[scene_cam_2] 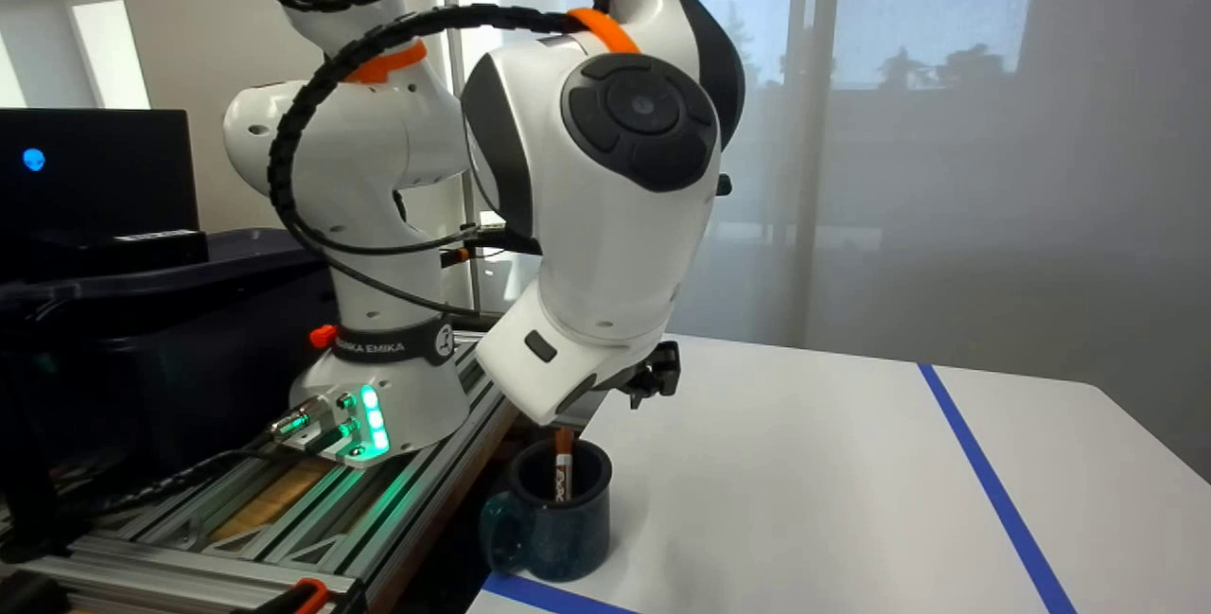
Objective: Remove the marker from the cup and put it on the table inside the border
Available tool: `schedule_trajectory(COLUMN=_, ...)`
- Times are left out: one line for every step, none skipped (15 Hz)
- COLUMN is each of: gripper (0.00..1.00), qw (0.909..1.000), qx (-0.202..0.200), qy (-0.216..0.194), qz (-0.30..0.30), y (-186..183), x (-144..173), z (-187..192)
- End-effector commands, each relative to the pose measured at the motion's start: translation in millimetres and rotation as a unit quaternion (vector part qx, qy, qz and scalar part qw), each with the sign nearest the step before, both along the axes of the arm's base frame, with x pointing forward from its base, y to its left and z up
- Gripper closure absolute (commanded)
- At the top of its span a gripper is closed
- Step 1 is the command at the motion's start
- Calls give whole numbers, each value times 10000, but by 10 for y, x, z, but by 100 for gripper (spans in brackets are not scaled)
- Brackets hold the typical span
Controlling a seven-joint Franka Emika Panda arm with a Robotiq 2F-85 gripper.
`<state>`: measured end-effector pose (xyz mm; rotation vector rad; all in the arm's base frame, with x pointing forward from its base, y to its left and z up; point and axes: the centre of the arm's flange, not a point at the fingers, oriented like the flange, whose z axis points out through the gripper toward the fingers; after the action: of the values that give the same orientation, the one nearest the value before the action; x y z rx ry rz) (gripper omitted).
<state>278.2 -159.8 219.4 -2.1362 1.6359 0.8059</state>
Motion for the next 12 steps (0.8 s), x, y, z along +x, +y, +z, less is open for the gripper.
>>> schedule_trajectory(gripper=0, qw=9997, qx=138, qy=69, qz=-211, y=92, x=-98, z=-209)
schedule_trajectory(gripper=0, qw=9995, qx=162, qy=136, qz=-246, y=100, x=-105, z=-252)
schedule_trajectory(gripper=0, qw=9993, qx=188, qy=188, qz=-280, y=115, x=-109, z=-301)
schedule_trajectory(gripper=0, qw=9991, qx=180, qy=226, qz=-297, y=120, x=-125, z=-325)
schedule_trajectory(gripper=0, qw=9990, qx=180, qy=272, qz=-310, y=117, x=-142, z=-342)
schedule_trajectory(gripper=0, qw=9989, qx=168, qy=311, qz=-299, y=113, x=-149, z=-373)
schedule_trajectory(gripper=0, qw=9989, qx=139, qy=340, qz=-305, y=102, x=-158, z=-395)
schedule_trajectory(gripper=0, qw=9988, qx=111, qy=349, qz=-321, y=91, x=-161, z=-424)
schedule_trajectory(gripper=0, qw=9987, qx=104, qy=370, qz=-331, y=88, x=-167, z=-448)
schedule_trajectory(gripper=0, qw=9986, qx=91, qy=382, qz=-354, y=83, x=-178, z=-464)
schedule_trajectory(gripper=0, qw=9985, qx=93, qy=401, qz=-373, y=79, x=-182, z=-486)
schedule_trajectory(gripper=0, qw=9983, qx=104, qy=425, qz=-388, y=78, x=-194, z=-502)
